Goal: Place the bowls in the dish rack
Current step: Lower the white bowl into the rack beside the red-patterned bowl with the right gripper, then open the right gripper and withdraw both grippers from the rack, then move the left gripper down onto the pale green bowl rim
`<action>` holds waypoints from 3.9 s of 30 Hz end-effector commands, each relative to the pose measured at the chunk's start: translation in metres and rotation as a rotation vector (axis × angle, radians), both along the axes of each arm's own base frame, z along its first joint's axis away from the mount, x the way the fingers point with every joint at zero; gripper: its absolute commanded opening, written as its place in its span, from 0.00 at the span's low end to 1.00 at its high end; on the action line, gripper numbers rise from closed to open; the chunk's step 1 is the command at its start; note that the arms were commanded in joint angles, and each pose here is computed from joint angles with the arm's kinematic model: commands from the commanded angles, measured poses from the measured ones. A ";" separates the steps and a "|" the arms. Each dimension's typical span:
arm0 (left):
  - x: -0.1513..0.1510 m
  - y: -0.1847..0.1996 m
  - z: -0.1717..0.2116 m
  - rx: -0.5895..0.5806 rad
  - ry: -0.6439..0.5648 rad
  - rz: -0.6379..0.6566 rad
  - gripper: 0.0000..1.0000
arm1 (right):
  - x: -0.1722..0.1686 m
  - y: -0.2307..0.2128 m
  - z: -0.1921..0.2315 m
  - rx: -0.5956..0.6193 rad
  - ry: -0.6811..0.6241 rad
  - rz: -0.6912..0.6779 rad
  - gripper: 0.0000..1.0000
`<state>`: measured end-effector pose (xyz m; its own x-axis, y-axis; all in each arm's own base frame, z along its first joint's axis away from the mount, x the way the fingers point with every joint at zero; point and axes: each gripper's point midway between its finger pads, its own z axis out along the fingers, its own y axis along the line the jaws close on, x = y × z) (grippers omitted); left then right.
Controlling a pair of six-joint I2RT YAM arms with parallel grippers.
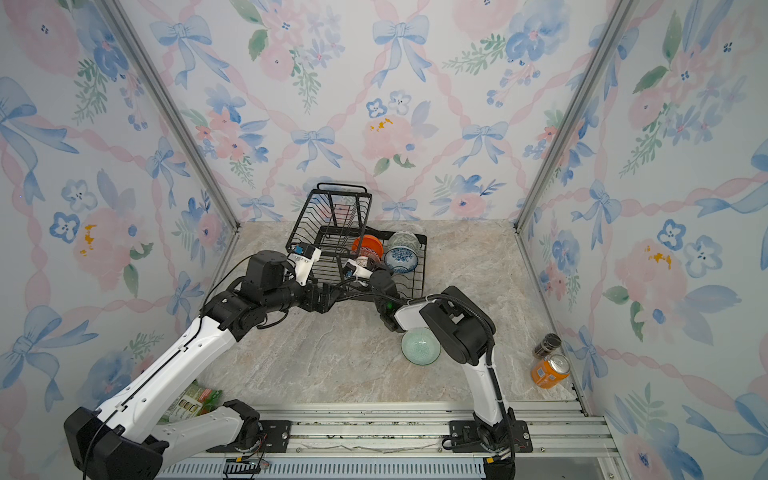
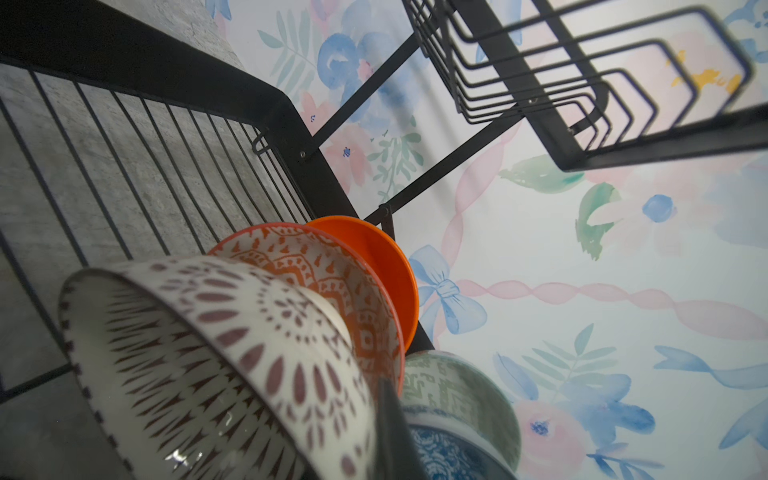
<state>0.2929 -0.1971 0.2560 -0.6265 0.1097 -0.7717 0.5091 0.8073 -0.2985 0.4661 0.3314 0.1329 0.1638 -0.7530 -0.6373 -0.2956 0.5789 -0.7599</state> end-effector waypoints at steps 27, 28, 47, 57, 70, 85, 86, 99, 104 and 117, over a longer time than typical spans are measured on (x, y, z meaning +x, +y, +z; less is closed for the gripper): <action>-0.009 0.006 -0.020 0.016 0.042 0.003 0.98 | -0.016 -0.003 -0.004 0.059 0.164 0.026 0.23; -0.009 0.006 -0.021 0.017 0.042 0.004 0.98 | -0.016 -0.002 -0.005 0.061 0.165 0.029 0.26; -0.010 0.007 -0.034 0.026 0.072 0.015 0.98 | -0.015 -0.019 0.020 0.113 0.155 0.017 0.87; -0.010 0.008 -0.047 0.031 0.095 0.028 0.98 | -0.027 -0.035 0.036 0.119 0.141 0.022 0.99; -0.011 0.014 -0.048 0.030 0.087 0.065 0.98 | -0.055 -0.062 0.060 0.168 0.124 0.003 0.97; -0.043 -0.011 -0.059 0.078 0.075 0.079 0.98 | -0.149 -0.137 0.121 0.425 0.351 -0.111 0.97; -0.046 -0.018 -0.059 0.079 0.078 0.072 0.98 | -0.157 -0.142 0.121 0.440 0.387 -0.120 0.97; -0.076 -0.114 -0.093 0.110 0.157 -0.080 0.98 | -0.230 -0.200 0.091 0.527 0.810 -0.325 0.97; -0.076 -0.151 -0.113 0.124 0.181 -0.124 0.98 | -0.239 -0.210 0.064 0.623 0.988 -0.408 0.97; -0.072 -0.219 -0.154 0.126 0.282 -0.251 0.93 | -0.231 -0.218 0.026 0.775 1.153 -0.465 0.97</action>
